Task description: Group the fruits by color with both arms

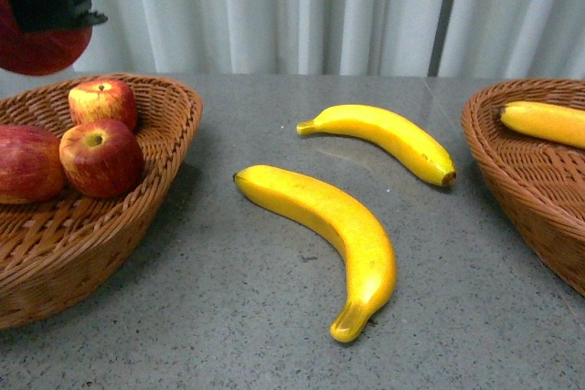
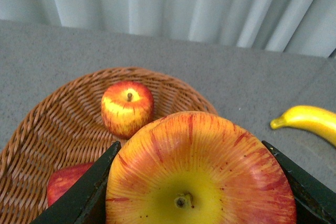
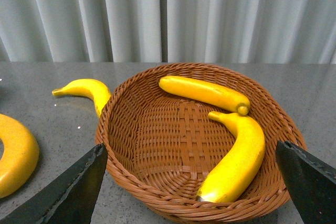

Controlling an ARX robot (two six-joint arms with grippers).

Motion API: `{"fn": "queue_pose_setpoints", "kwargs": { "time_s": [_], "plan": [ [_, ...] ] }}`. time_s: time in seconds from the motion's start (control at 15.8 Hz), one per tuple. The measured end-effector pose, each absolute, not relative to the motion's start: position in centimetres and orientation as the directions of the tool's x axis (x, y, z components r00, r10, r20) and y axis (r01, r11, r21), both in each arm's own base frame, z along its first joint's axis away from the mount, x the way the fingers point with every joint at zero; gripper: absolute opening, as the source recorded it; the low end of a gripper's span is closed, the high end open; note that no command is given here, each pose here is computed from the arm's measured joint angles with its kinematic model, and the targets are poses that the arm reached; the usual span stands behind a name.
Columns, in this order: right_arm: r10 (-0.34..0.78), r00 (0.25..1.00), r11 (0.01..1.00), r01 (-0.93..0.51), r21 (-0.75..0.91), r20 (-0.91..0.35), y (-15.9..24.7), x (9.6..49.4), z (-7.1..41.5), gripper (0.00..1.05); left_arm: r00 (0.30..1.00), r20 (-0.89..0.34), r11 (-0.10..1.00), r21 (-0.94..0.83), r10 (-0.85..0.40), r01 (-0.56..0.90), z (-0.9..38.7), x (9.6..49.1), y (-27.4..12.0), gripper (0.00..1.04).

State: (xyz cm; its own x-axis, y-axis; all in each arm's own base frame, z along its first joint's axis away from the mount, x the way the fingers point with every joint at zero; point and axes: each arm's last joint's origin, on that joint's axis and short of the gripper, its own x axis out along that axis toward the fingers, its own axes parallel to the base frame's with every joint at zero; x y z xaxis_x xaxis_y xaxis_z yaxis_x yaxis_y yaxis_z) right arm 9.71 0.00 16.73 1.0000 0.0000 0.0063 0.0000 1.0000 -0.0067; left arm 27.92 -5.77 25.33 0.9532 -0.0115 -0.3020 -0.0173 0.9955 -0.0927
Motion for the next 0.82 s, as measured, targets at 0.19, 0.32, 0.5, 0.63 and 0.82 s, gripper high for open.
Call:
{"fn": "queue_pose_setpoints", "kwargs": {
  "time_s": [0.19, 0.32, 0.5, 0.63, 0.82],
  "plan": [
    [0.0, 1.0, 1.0, 0.0, -0.007, 0.006, 0.0, 9.7, 16.7, 0.98, 0.914, -0.406, 0.997, -0.073, -0.003, -0.029, 22.4, 27.8, -5.2, 0.69],
    [0.0, 1.0, 1.0, 0.0, -0.007, 0.007, 0.0, 9.7, 16.7, 0.98, 0.893, -0.449, 0.998, -0.067, -0.013, -0.019, 21.0, 27.5, -5.3, 0.69],
    [0.0, 1.0, 1.0, 0.0, -0.007, 0.007, 0.0, 9.7, 16.7, 0.98, 0.902, -0.424, 0.996, -0.078, -0.077, 0.048, 21.6, 25.8, -7.3, 0.98],
    [0.0, 1.0, 1.0, 0.0, -0.007, 0.006, 0.0, 9.7, 16.7, 0.98, 0.934, -0.347, 0.994, -0.09, -0.082, 0.054, 23.4, 25.0, -7.3, 0.98],
    [0.0, 1.0, 1.0, 0.0, -0.007, 0.006, 0.0, 9.7, 16.7, 0.98, 0.979, -0.185, 0.995, -0.069, -0.087, 0.075, 26.9, 22.8, -7.3, 0.98]
  ]
}}
